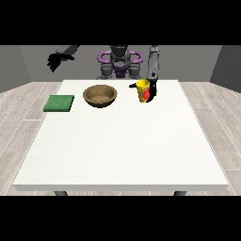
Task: Pick the cup and pour the ball into the bowl, then pick the bowl and place it on the pad
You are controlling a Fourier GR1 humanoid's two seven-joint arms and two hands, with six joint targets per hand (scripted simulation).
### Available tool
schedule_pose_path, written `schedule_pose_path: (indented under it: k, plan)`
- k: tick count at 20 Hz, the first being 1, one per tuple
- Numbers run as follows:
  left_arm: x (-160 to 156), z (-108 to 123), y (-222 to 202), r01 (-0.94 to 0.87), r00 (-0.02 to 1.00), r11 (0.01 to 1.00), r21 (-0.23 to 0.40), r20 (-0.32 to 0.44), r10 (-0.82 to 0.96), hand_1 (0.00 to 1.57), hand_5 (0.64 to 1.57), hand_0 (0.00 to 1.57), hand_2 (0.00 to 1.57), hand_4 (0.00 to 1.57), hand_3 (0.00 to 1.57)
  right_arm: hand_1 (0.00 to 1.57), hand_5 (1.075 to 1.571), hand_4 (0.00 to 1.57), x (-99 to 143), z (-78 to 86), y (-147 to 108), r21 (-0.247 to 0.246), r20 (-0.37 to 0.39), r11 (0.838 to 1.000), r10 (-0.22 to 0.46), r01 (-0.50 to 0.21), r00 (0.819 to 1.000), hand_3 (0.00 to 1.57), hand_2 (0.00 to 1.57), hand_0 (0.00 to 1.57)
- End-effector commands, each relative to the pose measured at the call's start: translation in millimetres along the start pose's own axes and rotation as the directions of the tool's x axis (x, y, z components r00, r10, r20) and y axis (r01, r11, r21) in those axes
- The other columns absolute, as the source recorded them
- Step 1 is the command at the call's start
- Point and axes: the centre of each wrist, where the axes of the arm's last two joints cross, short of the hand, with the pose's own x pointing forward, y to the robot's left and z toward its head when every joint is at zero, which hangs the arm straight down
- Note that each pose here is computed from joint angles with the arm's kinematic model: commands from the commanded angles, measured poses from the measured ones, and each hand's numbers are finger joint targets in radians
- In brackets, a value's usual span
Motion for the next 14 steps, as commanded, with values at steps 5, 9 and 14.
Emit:
schedule_pose_path:
  k: [5, 9, 14]
  plan:
    - [-25.9, 32.5, -24.4, 0.182, 0.983, 0.983, 0.016, 0.003, -0.182, 1.31, 1.552, 1.31, 1.57, 1.20, 1.57, 0.00, 1.570, 0.28, 10.0, 6.2, -27.4, -0.010, -0.007, 1.000, -0.025, 0.025, 1.000, 0.00, 0.00, 0.00]
    - [-4.9, -5.6, -26.2, 0.303, 0.953, 0.952, -0.037, 0.013, -0.303, 1.30, 1.548, 1.30, 1.57, 1.23, 1.57, 0.00, 1.570, 0.36, 13.0, -1.2, -54.5, -0.058, -0.061, 0.998, -0.010, 0.006, 0.998, 0.00, 0.00, 0.00]
    - [21.2, -54.9, -27.1, 0.557, 0.830, 0.829, -0.052, 0.049, -0.555, 1.32, 1.552, 1.32, 1.57, 1.23, 1.57, 0.00, 1.571, 0.49, 8.8, -16.5, -34.4, -0.047, -0.161, 0.999, -0.015, 0.008, 0.987, 0.00, 0.00, 0.00]
